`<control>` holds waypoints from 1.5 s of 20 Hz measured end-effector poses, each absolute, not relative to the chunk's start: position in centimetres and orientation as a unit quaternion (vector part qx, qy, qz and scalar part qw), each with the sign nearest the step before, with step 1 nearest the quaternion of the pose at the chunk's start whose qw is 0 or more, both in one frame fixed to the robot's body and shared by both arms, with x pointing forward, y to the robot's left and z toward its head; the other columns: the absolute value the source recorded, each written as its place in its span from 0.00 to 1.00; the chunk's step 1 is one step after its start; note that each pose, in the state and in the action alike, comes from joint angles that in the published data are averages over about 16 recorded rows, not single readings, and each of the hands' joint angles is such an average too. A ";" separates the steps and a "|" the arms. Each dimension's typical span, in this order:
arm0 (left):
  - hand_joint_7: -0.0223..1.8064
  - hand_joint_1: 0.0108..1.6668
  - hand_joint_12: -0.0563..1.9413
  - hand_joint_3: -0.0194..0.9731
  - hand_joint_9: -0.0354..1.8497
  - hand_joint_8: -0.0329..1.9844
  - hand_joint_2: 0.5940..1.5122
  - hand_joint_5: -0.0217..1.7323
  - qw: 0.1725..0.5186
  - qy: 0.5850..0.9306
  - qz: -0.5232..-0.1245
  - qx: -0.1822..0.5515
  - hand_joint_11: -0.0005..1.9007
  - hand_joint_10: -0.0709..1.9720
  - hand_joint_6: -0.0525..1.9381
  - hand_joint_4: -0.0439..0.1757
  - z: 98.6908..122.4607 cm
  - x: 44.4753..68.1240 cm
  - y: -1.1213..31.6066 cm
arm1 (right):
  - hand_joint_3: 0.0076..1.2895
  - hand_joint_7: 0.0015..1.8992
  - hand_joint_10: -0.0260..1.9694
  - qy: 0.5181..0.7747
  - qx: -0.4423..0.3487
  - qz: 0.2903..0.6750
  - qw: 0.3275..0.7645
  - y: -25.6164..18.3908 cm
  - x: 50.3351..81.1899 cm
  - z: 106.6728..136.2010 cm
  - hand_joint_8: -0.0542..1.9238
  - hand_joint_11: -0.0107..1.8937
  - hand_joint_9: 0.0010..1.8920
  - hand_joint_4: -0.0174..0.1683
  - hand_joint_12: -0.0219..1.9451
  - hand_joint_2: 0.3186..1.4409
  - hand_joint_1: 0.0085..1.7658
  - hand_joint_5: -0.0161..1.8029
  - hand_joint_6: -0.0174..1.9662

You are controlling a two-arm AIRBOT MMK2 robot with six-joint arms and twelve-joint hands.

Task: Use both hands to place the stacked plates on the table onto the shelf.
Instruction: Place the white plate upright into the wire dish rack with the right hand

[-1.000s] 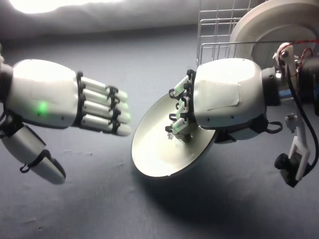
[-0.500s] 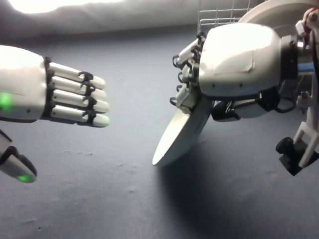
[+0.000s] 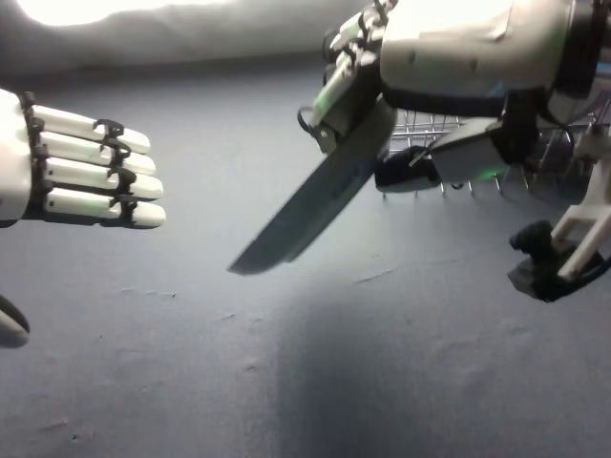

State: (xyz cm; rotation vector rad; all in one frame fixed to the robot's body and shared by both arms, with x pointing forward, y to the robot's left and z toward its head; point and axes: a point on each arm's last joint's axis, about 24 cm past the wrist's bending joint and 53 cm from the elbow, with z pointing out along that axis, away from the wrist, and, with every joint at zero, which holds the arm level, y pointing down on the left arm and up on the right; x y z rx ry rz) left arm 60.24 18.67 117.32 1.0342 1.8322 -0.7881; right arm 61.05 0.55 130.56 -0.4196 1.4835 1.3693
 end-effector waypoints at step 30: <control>0.02 0.01 0.03 0.04 0.03 0.01 0.53 0.02 0.427 0.746 -0.309 0.407 0.01 0.04 0.04 0.20 117.4 61.2 19.6 | 0.00 0.58 0.56 0.662 0.170 0.579 0.445 -9.2 70.4 132.0 0.38 0.35 0.49 0.05 0.57 0.60 0.76 0.53 0.47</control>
